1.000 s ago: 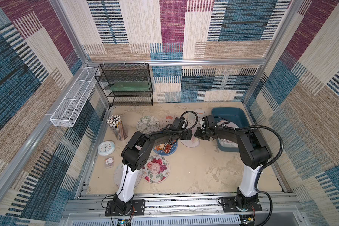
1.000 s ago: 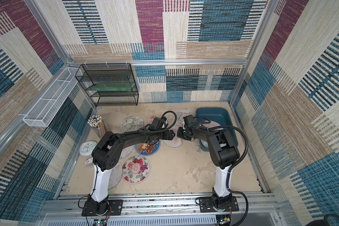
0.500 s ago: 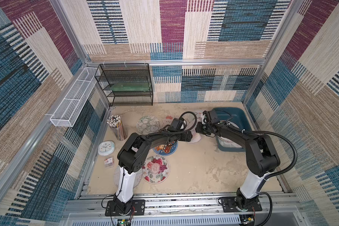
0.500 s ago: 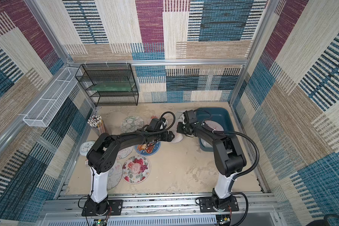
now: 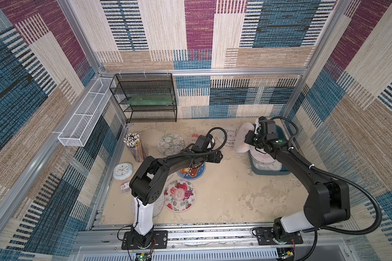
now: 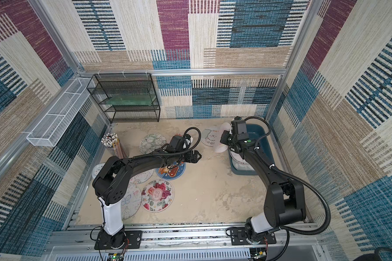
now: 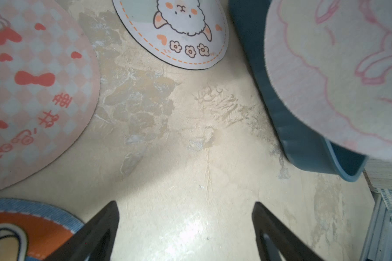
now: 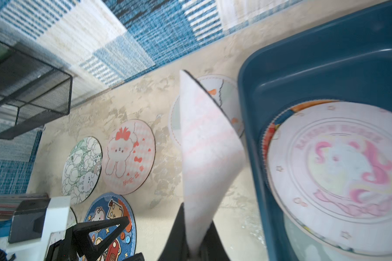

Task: Put the coasters into the storage box
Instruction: Pick up the coaster from the center of the board, then place the coaster in the storage box.

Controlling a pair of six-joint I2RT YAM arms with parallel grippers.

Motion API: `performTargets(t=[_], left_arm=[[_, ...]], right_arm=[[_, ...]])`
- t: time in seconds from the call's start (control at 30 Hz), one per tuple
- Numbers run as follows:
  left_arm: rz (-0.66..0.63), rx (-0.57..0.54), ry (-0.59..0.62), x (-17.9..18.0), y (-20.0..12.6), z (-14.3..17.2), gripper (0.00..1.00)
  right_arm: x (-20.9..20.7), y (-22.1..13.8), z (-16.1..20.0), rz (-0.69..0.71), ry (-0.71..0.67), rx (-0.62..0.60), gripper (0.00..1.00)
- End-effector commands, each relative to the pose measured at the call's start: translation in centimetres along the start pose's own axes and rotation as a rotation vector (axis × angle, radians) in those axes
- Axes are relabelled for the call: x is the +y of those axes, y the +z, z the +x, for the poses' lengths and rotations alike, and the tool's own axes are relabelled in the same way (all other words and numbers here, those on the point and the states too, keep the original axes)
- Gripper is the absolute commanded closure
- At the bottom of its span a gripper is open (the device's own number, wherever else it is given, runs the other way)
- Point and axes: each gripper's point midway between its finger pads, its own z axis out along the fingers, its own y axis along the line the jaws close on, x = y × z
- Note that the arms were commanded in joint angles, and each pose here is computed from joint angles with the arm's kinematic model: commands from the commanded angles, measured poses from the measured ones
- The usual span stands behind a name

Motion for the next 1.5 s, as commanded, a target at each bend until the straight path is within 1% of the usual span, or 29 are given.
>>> performTargets(t=[0.0, 0.13, 0.37, 0.53, 0.77, 0.87, 1.07, 1.2, 1.27, 1.3, 1.37, 1.47], left_arm=[[0.038, 0.013, 0.045, -1.0, -0.3, 0.4, 0.09], [0.061, 0.018, 0.044, -1.6, -0.3, 0.7, 0.10], [0.060, 0.011, 0.023, -1.9, -0.7, 0.6, 0.10], [0.075, -0.002, 0.017, -2.3, -1.4, 0.5, 0.10], [0.072, -0.012, 0.010, -2.3, -2.0, 0.5, 0.10], [0.070, -0.016, 0.009, -2.2, -2.1, 0.6, 0.10], [0.069, -0.003, 0.001, -2.0, -1.7, 1.0, 0.10], [0.077, -0.004, 0.003, -2.1, -1.7, 0.9, 0.10], [0.084, -0.004, 0.005, -2.2, -1.6, 1.0, 0.10], [0.088, -0.006, 0.005, -2.3, -1.6, 1.0, 0.10], [0.097, -0.011, 0.007, -2.4, -1.6, 0.8, 0.10], [0.107, -0.012, 0.008, -2.6, -1.6, 0.8, 0.10]], right_arm=[[-1.4, -1.9, -2.3, 0.038, 0.016, -0.085, 0.87], [-3.4, -3.5, -3.9, 0.084, 0.030, -0.134, 0.87], [-6.5, -3.6, -4.8, 0.158, 0.069, -0.182, 0.87], [-8.0, -2.4, -5.5, 0.161, 0.093, -0.213, 0.87], [-10.0, 0.9, -5.3, 0.160, 0.136, -0.169, 0.88], [-11.1, 2.2, -4.1, 0.177, 0.159, -0.137, 0.88], [-14.5, 4.8, 0.2, 0.225, 0.223, -0.043, 0.88], [-17.3, 5.8, 3.2, 0.294, 0.271, 0.041, 0.88], [-18.1, 6.0, 4.1, 0.326, 0.279, 0.066, 0.88], [-18.5, 6.0, 4.5, 0.345, 0.285, 0.074, 0.87], [-18.8, 6.0, 4.9, 0.363, 0.289, 0.086, 0.76], [-18.9, 5.8, 5.0, 0.372, 0.290, 0.086, 0.70]])
